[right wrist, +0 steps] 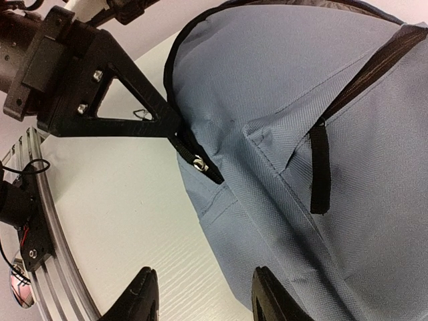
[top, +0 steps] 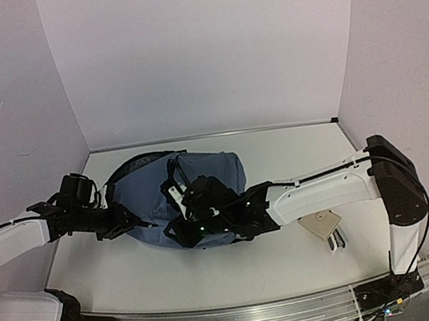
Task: Pack the student bag
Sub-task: Zip the student bag at the center of the board.
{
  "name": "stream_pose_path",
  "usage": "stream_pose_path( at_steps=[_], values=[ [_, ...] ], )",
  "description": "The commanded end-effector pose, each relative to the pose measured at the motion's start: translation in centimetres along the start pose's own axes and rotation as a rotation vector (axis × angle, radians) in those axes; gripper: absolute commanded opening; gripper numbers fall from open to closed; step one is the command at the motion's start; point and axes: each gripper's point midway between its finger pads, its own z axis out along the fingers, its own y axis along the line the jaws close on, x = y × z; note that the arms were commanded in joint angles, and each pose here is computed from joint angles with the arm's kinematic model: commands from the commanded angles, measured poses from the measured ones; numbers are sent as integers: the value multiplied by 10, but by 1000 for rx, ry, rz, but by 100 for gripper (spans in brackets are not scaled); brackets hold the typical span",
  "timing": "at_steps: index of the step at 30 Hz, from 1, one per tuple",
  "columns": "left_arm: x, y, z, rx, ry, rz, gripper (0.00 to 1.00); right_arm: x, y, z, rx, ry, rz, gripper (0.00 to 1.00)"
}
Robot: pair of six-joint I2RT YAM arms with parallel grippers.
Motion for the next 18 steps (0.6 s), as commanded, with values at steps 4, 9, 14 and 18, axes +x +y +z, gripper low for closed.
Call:
stream_pose_path(
  at_steps=[4,9,14,18],
  values=[
    [-9,-13,-2,45,-31,16,26,-9,5,2,-12,-25,9,45],
    [-9,-13,-4,42,-27,5,15,-9,4,1,-4,-27,4,45],
    [-4,-14,-14,45,-37,-8,5,-13,4,3,27,-44,-55,47],
    [-3,-18,-22,59,-51,-14,1,-12,1,12,72,-44,-127,52]
  ],
)
